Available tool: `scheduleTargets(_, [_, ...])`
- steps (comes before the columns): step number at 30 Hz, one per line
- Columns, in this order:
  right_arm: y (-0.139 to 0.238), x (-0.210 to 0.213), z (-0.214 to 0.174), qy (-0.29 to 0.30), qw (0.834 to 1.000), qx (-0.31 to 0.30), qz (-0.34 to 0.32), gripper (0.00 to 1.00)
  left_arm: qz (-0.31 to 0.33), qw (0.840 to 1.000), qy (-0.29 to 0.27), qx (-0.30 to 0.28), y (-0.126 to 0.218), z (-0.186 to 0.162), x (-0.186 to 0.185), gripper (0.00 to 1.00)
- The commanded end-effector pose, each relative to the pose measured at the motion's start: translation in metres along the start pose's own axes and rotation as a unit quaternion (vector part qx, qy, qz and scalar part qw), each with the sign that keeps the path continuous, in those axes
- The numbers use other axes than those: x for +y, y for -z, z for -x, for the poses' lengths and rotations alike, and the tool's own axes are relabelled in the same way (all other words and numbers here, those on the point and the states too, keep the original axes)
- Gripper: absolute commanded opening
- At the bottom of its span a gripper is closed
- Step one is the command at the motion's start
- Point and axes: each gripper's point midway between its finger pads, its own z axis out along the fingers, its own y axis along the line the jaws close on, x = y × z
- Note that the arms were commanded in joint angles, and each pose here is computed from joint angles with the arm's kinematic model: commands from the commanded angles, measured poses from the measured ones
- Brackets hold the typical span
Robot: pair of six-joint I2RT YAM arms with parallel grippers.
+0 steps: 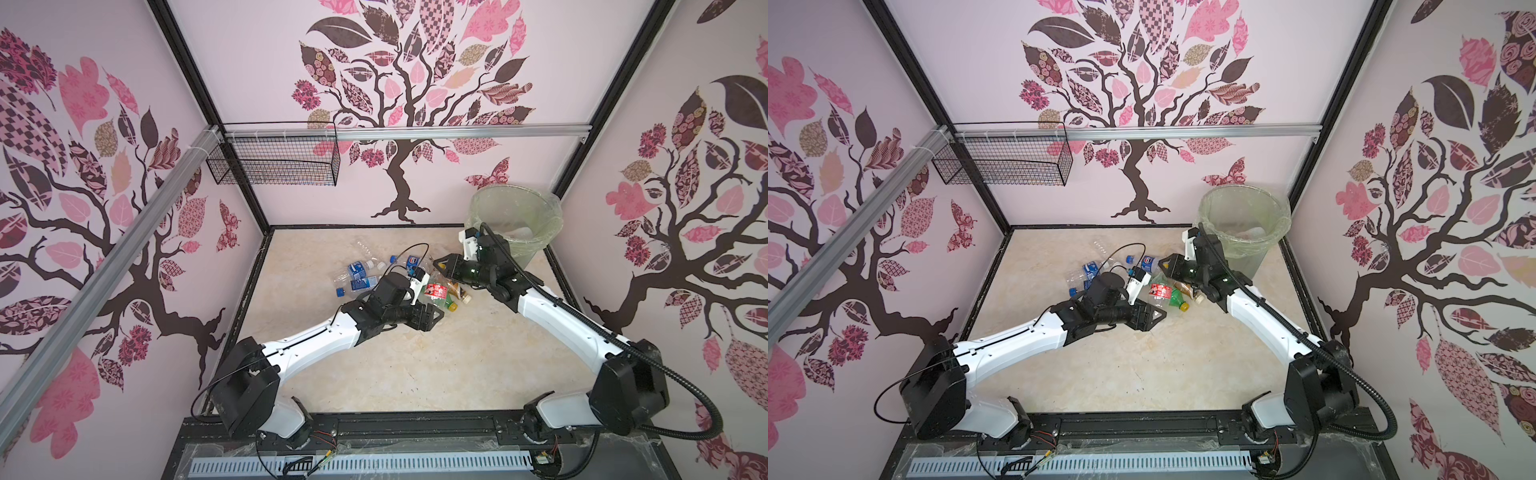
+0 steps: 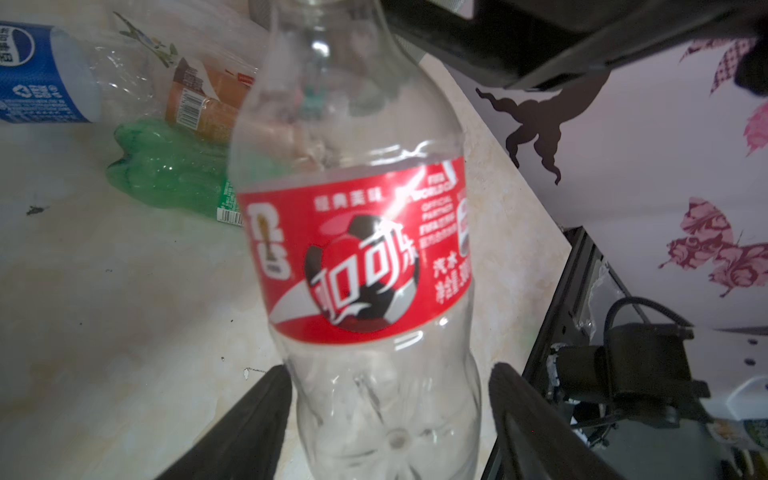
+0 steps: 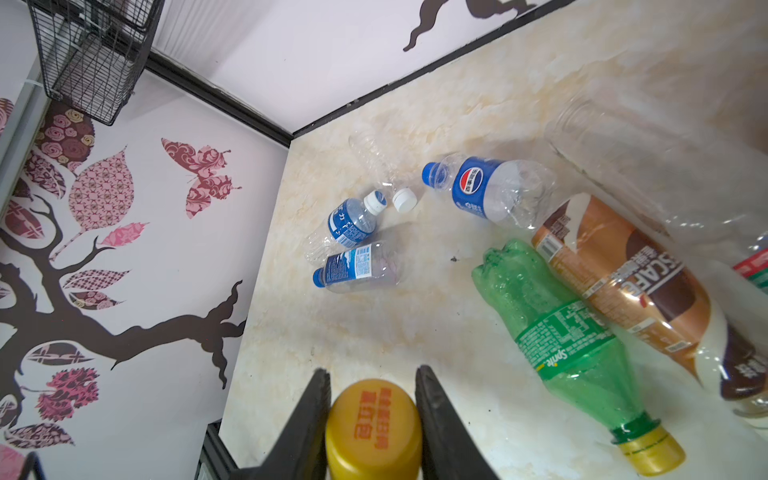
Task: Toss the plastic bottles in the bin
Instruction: 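Close right gripper on the yellow cap of the Coca-Cola bottle, then raise the Coca-Cola bottle with right gripper toward the bin while left gripper opens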
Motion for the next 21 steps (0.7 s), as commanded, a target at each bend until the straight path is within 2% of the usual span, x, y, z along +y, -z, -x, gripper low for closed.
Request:
scheduleTargets(1, [0.012, 0.004, 0.021, 0.031, 0.999, -0.029, -0.028, 0.25, 0.015, 0.999, 0.004, -0.043, 0.018, 0.026, 0.002, 0.88])
scheduleTargets(5, [0.030, 0.011, 0.047, 0.059, 0.994, -0.066, -0.056, 0.25, 0.044, 0.996, 0.020, -0.080, 0.038, 0.050, 0.013, 0.97])
scheduleTargets(9, [0.059, 0.030, 0.086, 0.084, 0.986, -0.125, -0.076, 0.26, 0.059, 0.991, 0.021, -0.120, 0.062, 0.081, 0.013, 0.98])
scheduleTargets(12, [0.093, 0.047, 0.123, 0.110, 0.971, -0.185, -0.102, 0.27, 0.045, 0.987, -0.003, -0.155, 0.083, 0.116, -0.008, 0.98])
scheduleTargets(16, [0.150, 0.069, 0.174, 0.148, 0.941, -0.268, -0.148, 0.29, 0.024, 0.979, -0.034, -0.199, 0.112, 0.162, -0.039, 0.98])
scheduleTargets(21, [0.236, 0.100, 0.228, 0.184, 0.885, -0.372, -0.210, 0.29, -0.007, 0.965, -0.061, -0.256, 0.140, 0.204, -0.069, 0.98])
